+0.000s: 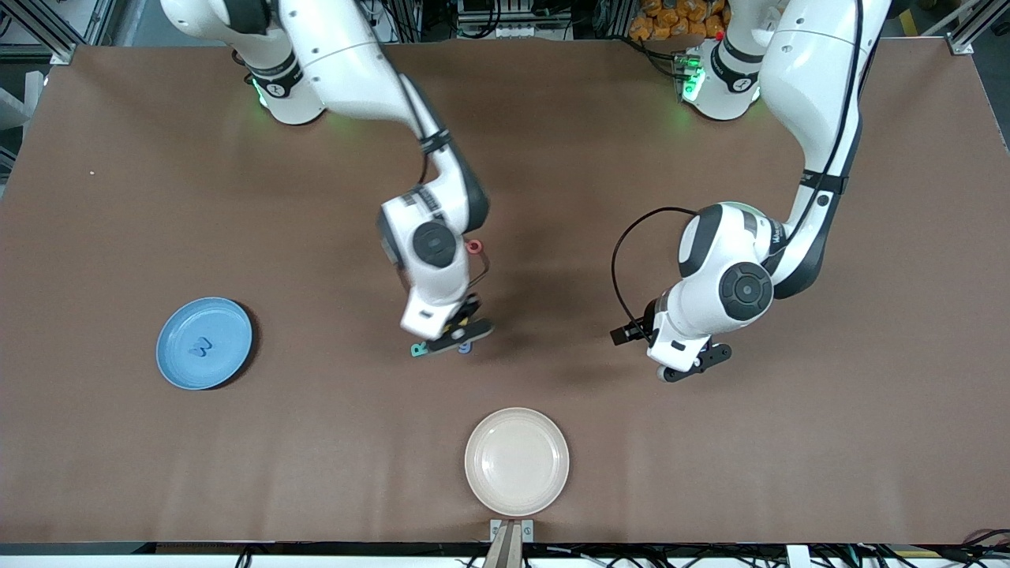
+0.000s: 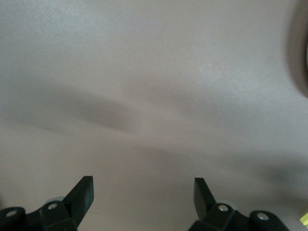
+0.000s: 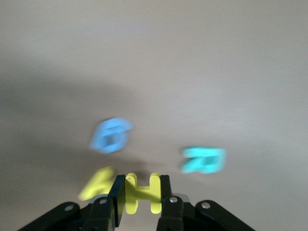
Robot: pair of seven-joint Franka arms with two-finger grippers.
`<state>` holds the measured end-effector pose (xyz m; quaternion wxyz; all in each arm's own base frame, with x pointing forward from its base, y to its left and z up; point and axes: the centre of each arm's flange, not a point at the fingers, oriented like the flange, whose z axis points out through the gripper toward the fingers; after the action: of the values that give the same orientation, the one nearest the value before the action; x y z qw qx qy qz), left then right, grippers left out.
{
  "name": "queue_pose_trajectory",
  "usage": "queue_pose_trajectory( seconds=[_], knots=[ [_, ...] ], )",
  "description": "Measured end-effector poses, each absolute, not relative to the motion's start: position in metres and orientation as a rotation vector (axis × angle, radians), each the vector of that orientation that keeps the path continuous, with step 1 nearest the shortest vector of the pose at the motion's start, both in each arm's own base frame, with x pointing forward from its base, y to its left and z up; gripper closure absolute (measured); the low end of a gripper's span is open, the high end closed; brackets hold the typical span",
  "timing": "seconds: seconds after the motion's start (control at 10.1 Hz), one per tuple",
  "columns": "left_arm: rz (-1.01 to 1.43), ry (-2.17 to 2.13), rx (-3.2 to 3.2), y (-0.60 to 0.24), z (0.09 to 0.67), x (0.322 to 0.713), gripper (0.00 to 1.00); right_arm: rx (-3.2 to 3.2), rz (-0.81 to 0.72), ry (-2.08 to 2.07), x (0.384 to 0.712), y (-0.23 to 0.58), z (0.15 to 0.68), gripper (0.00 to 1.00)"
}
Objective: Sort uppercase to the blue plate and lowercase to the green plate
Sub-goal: 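Carry the yellow H to the blue plate while the left gripper reaches letters, then release the yellow H onto the blue plate while the left gripper lowers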
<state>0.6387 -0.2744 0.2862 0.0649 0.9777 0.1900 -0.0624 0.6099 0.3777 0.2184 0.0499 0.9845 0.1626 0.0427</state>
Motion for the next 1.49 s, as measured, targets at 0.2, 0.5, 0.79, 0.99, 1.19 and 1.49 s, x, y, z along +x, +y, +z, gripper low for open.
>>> queue_pose_trajectory(
  seconds=[0.2, 0.5, 0.79, 0.99, 1.19, 1.49],
  knots=[
    [-0.173, 0.560, 2.958, -0.299, 0.291, 0.632, 0.07, 3.000, 0.172, 0.340, 0.649, 0.314, 0.238, 0.67],
    [-0.188, 0.496, 2.980, -0.347, 0.288, 0.606, 0.07, 3.029, 0.115, 0.136, 0.693, 0.186, 0.292, 0.67],
    [-0.179, 0.438, 2.988, -0.416, 0.273, 0.573, 0.09, 3.048, 0.008, 0.015, 0.710, 0.014, 0.314, 0.67],
    [-0.066, 0.340, 2.955, -0.467, 0.272, 0.558, 0.11, 3.057, -0.051, -0.064, 0.703, -0.063, 0.306, 0.67],
    [0.009, 0.213, 2.992, -0.503, 0.257, 0.535, 0.12, 3.069, -0.145, -0.108, 0.693, -0.085, 0.297, 0.67],
    [0.129, 0.018, 3.048, -0.539, 0.231, 0.521, 0.14, 3.094, -0.207, -0.121, 0.687, -0.081, 0.289, 0.42]
  ],
)
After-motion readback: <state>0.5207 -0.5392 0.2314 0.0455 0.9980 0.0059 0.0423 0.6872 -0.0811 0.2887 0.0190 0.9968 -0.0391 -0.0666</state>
